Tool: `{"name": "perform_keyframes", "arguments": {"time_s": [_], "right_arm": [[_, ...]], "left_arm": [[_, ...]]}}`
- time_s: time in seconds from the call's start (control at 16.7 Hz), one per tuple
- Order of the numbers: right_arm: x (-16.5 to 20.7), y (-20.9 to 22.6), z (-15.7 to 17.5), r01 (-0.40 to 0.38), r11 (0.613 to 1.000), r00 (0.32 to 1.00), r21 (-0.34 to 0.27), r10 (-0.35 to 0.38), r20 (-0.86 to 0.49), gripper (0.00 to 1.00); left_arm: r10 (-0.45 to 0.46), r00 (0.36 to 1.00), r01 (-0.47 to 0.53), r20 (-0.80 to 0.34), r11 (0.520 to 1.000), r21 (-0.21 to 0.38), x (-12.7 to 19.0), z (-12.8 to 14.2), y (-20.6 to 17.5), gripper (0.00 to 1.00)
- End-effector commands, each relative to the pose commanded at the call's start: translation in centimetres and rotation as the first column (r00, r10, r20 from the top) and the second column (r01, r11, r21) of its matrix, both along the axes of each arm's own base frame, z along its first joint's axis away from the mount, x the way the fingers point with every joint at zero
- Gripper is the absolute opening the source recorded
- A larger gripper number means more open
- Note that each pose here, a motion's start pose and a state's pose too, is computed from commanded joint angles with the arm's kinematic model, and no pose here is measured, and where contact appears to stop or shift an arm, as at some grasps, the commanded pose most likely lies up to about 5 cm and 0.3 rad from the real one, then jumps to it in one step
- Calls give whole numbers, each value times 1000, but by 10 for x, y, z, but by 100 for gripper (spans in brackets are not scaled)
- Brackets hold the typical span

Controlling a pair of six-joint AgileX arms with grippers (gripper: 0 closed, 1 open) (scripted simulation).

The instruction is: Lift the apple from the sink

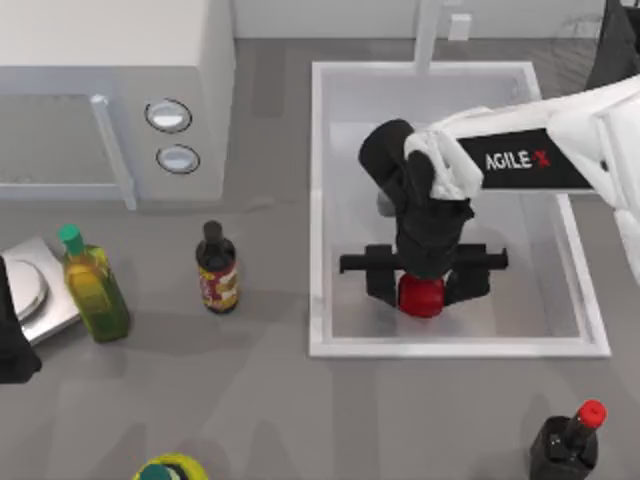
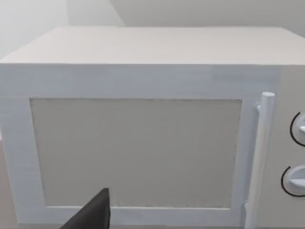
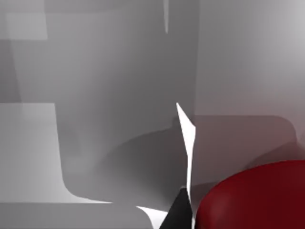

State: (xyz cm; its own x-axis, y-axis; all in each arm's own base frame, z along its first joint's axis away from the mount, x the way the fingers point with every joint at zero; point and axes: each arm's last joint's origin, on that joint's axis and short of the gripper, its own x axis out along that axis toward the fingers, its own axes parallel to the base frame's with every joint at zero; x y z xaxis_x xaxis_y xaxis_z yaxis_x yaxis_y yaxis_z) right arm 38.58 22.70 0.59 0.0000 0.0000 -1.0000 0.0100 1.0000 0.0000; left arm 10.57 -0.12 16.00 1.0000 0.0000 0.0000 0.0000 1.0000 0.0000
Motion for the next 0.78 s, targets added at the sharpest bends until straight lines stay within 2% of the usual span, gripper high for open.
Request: {"name": "perform_keyframes", "arguments": {"time_s": [0.36,0.42,0.6,0.78], "right_arm": [[0,0,0,0,1000,1000,0,0,0,0],[5,1,29,-8,1000,999,0,8,47,0],[8,3,36,-8,1000,999,-1,8,46,0],[20,11,66,-8,1000,999,-1,8,46,0]], "left_arm": [[0,1000,0,0,1000,0,0,0,0,100],[0,1000,0,0,1000,0,0,0,0,100],[0,1000,0,0,1000,0,0,0,0,100],[0,1000,0,0,1000,0,0,0,0,100]]}}
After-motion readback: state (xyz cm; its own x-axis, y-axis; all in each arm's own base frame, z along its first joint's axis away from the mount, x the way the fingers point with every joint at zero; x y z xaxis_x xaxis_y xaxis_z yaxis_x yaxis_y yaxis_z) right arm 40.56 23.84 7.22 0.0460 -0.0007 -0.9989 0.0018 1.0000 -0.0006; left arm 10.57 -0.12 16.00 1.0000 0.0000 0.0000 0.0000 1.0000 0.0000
